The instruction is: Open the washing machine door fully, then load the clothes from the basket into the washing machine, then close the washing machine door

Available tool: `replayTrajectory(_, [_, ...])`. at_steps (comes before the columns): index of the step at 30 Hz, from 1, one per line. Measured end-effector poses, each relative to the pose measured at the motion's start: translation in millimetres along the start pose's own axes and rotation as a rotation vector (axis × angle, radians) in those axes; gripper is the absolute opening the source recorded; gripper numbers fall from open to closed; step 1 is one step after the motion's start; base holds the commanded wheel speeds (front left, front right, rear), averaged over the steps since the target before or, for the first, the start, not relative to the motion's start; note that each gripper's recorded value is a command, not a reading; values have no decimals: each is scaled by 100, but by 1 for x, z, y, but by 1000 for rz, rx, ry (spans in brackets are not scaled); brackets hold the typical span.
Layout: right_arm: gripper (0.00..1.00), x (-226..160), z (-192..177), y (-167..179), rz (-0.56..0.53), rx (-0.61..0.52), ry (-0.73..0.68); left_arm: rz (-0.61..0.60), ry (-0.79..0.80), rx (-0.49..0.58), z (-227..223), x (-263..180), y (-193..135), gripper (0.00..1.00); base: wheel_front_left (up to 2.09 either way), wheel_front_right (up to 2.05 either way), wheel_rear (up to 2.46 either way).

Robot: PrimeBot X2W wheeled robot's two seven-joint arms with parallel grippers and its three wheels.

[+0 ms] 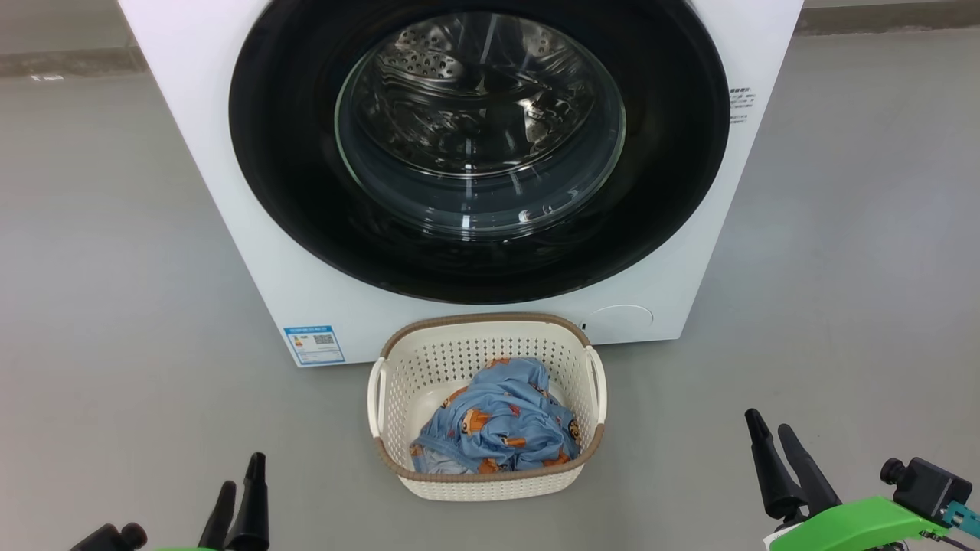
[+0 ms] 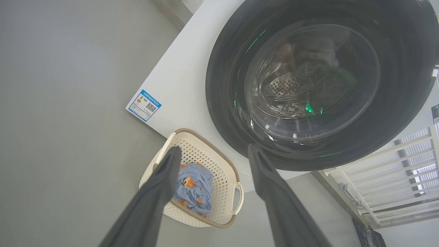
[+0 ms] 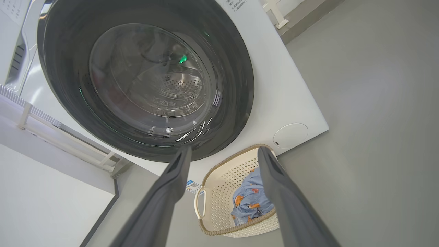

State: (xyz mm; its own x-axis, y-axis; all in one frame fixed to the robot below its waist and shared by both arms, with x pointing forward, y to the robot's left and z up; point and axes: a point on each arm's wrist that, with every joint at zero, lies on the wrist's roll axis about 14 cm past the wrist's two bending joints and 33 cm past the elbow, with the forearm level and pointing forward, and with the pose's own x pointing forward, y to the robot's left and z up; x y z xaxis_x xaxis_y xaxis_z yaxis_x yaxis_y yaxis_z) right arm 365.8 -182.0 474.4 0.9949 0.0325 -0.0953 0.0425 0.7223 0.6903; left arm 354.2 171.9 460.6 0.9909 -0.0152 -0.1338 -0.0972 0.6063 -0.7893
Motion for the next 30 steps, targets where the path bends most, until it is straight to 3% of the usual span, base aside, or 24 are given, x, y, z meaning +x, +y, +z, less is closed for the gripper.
replayTrajectory(30, [100,-4,-8,-11,3,-430,21,-36,-26,413,3,-3,-3,100,0,0,0])
